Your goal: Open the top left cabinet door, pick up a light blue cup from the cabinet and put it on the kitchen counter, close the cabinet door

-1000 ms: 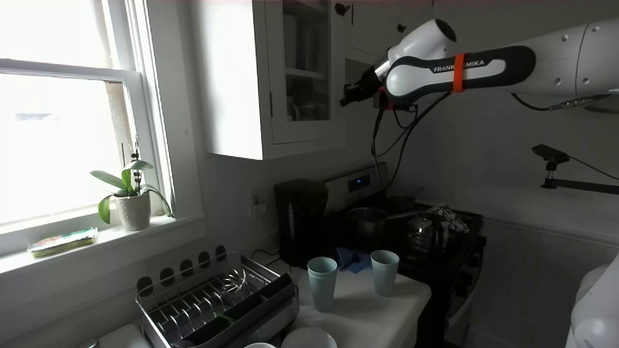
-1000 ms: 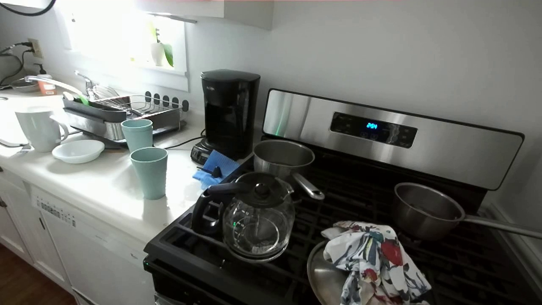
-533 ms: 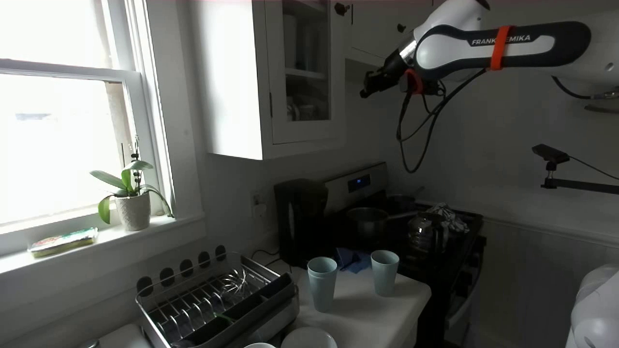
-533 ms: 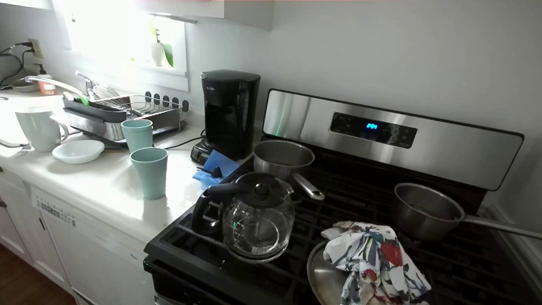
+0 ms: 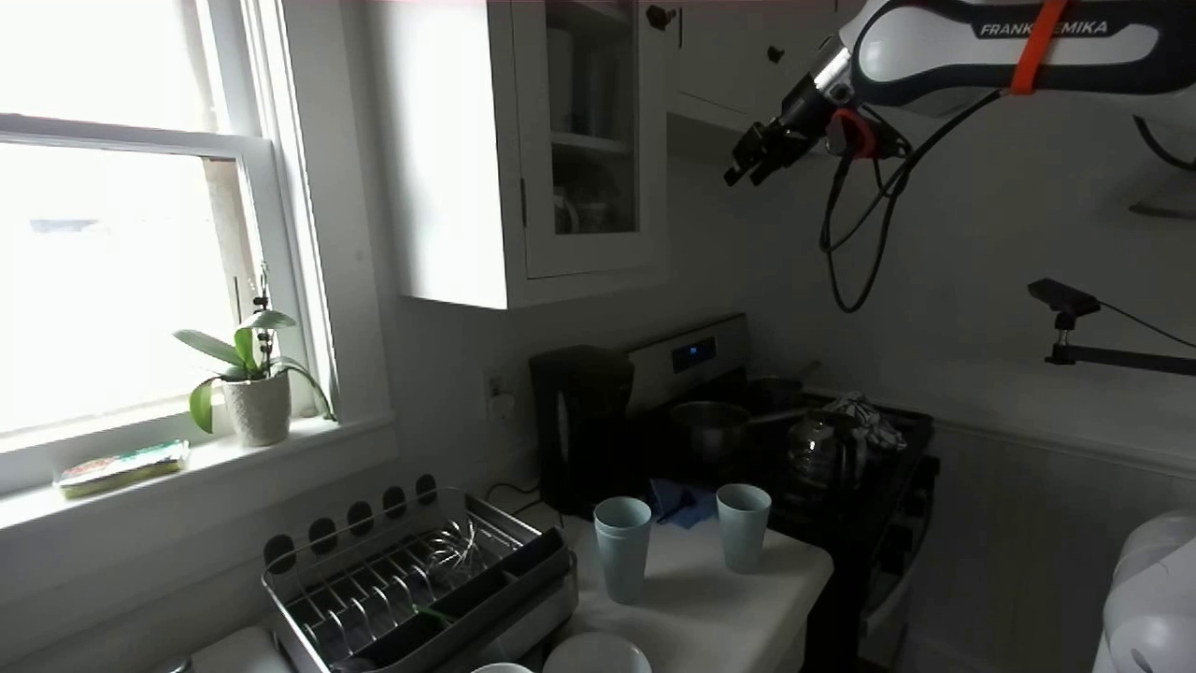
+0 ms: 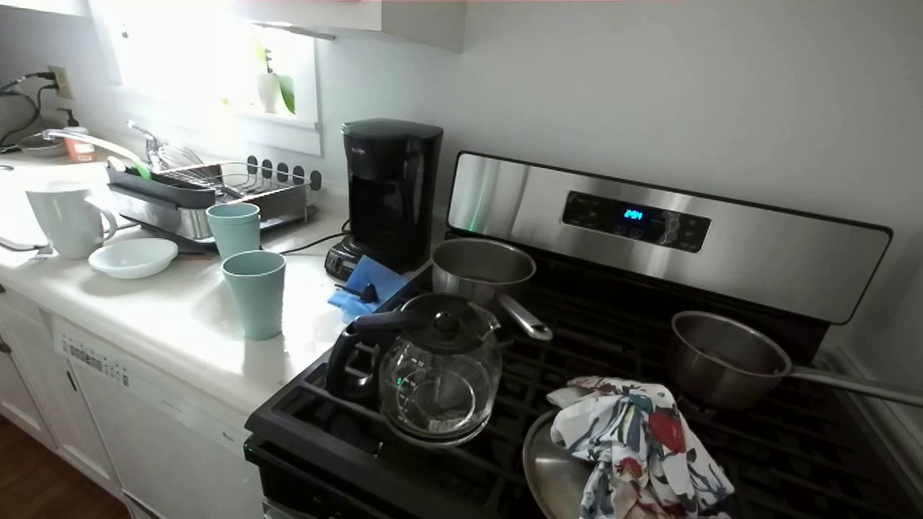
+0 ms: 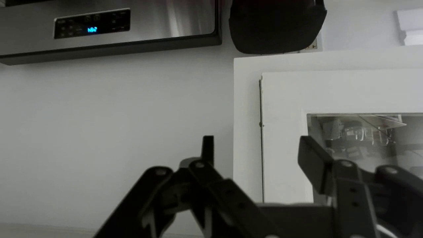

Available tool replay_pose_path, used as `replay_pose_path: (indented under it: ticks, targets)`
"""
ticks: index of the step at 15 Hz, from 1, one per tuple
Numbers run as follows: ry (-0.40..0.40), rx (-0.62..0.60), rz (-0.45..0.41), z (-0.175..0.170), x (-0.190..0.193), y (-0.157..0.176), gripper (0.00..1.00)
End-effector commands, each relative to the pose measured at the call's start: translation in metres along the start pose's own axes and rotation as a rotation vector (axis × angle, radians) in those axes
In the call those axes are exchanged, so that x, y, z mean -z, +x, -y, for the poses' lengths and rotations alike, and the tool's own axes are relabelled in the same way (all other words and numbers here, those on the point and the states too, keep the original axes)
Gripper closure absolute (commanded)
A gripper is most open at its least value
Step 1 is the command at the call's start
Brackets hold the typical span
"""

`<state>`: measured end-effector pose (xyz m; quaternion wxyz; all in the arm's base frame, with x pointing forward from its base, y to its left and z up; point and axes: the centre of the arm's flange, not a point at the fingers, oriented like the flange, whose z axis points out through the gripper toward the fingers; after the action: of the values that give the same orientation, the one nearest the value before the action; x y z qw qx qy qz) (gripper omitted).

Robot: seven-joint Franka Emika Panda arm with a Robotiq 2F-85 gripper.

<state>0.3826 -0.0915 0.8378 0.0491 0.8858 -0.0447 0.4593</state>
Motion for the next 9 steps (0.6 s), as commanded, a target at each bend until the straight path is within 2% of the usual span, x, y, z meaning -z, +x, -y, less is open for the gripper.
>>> replay_pose_path:
  ticks: [1,6,7,9]
  targets:
    - [0.015,0.047,-0.008,-0.013,0.032,0.004,0.02]
    - [0.007,0.043,-0.027,-0.022,0.054,0.004,0.0]
    - [-0.006,0.042,-0.031,-0.02,0.043,0.003,0.0]
    - [-0.007,0.04,-0.034,-0.021,0.048,0.004,0.0]
